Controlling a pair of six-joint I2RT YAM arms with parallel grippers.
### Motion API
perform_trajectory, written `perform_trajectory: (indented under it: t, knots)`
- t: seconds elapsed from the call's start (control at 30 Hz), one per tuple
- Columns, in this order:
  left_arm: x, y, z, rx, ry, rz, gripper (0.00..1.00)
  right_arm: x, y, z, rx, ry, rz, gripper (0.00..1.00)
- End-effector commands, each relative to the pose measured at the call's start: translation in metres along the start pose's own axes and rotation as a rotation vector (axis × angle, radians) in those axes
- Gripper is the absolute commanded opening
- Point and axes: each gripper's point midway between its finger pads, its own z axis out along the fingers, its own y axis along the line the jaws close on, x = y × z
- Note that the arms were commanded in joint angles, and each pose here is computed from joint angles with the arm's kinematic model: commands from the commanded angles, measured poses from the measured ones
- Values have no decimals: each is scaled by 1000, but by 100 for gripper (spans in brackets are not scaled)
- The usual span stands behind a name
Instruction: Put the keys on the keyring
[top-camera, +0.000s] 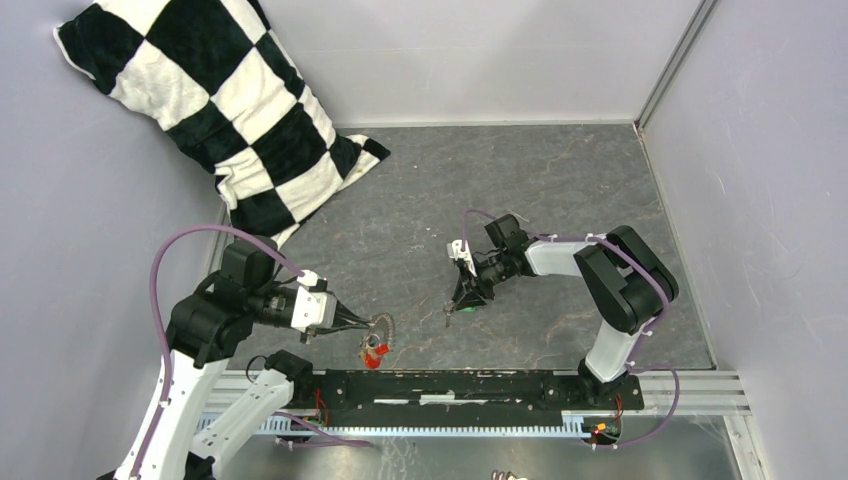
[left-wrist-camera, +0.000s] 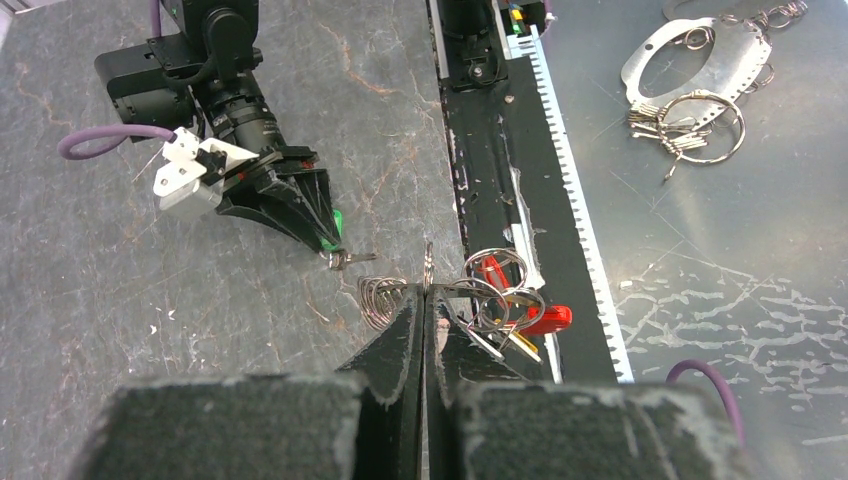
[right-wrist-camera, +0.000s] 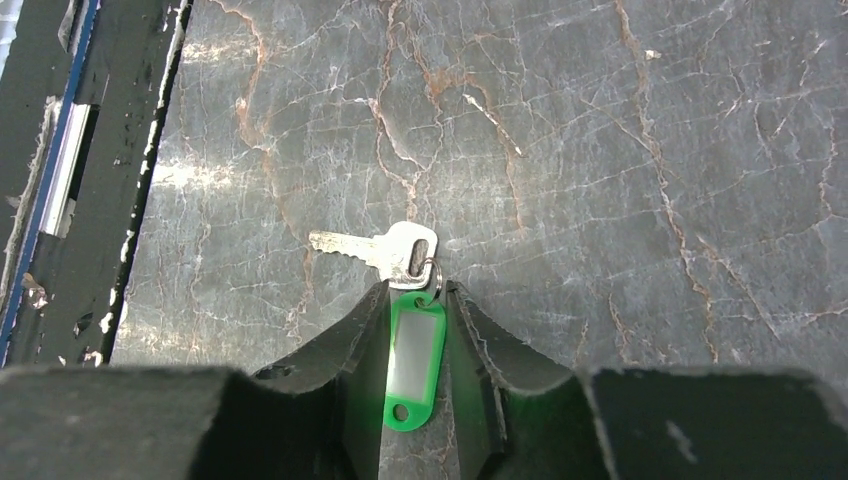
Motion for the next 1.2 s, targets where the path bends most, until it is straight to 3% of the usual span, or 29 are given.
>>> perform_trajectory:
  t: [0.0, 0.13, 0.4, 0.5, 0.6, 0.73, 0.97, 1.17]
  knots:
    - [-13, 0, -3, -6, -24, 60, 2, -14, -3, -4, 9, -32, -41, 31]
    - [-12, 0, -4, -11, -20, 63, 2, -14, -3, -3, 2, -36, -32, 24]
    - [-10, 0, -3, -12, -17, 62, 2, -14, 0, -3, 6, -47, -19, 22]
    - [-11, 0, -3, -9, -18, 63, 2, -16, -2, -4, 25, -55, -14, 14]
    - [-10, 0, -3, -10, -19, 64, 2, -13, -5, -4, 59, -53, 21, 1]
    - [-8, 0, -3, -10, -15, 62, 2, -22, -1, -7, 130, -105, 7, 0]
    - [-11, 9, -1, -47, -27, 27, 2, -71, 33, -11, 253, -166, -161, 0]
    - [-17, 8, 4, 3, -64, -47, 2, -151, 67, -35, 410, -254, -395, 0]
